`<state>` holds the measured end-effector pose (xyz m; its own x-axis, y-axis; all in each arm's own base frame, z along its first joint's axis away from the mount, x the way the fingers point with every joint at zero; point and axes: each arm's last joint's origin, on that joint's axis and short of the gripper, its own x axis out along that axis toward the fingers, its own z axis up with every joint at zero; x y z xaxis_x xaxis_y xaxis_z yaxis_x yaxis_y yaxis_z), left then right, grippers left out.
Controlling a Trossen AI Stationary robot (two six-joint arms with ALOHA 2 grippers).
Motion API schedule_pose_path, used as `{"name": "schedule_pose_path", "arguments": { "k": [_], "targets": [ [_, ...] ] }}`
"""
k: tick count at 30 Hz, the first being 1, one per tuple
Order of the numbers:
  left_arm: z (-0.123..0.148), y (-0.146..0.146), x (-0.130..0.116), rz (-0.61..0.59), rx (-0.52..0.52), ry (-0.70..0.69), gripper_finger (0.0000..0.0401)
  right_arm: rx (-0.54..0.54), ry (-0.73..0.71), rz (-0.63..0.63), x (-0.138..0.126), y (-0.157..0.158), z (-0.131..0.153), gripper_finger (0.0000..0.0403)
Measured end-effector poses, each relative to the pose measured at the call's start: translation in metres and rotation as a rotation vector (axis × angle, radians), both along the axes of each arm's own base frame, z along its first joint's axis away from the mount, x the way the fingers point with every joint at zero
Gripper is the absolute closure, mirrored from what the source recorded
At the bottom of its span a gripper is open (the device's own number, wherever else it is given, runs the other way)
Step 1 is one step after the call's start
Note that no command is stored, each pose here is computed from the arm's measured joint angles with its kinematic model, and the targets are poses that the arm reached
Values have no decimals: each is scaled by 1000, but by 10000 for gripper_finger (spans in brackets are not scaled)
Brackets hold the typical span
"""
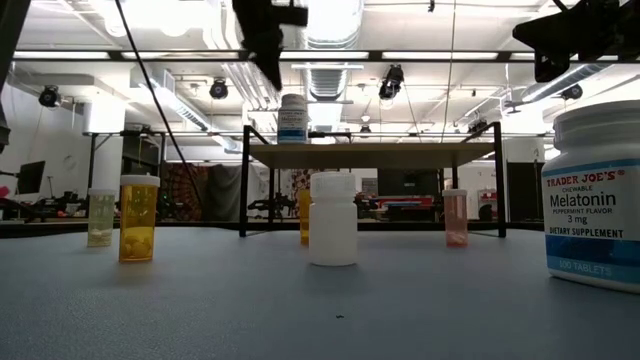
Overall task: Pick and place medicine bottles onto shelf by color
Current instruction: Put the left white pill bottle on the shelf
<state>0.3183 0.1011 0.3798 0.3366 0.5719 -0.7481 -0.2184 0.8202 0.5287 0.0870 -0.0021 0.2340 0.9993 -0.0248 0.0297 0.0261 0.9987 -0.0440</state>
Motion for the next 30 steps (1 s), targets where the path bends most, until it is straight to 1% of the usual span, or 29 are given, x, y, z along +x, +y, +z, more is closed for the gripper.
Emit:
{"name": "schedule_pose_path", "arguments": {
  "k": [4, 6, 8, 11, 16, 21, 26, 30],
  "targets": [
    [18, -17, 7, -77, -17, -110, 401, 0, 0, 0, 0, 0, 0, 390],
    [22, -25, 14, -112, -14, -183, 401, 0, 0, 0, 0, 0, 0, 390],
    [20, -32, 19, -144, -10, -208, 401, 0, 0, 0, 0, 0, 0, 390],
    [13, -34, 22, -148, -10, -194, 401, 0, 1, 0, 0, 0, 0, 390],
    [2, -31, 22, -104, 30, -151, 401, 0, 3, 0, 0, 0, -1, 390],
    [-11, -29, 22, -99, 22, -108, 401, 0, 3, 0, 0, 0, -1, 390],
    [-20, -28, 22, -67, 57, -66, 401, 0, 3, 0, 0, 0, -1, 390],
    [-28, -27, 20, -63, 52, -30, 401, 0, 3, 0, 0, 0, -1, 390]
  ]
}}
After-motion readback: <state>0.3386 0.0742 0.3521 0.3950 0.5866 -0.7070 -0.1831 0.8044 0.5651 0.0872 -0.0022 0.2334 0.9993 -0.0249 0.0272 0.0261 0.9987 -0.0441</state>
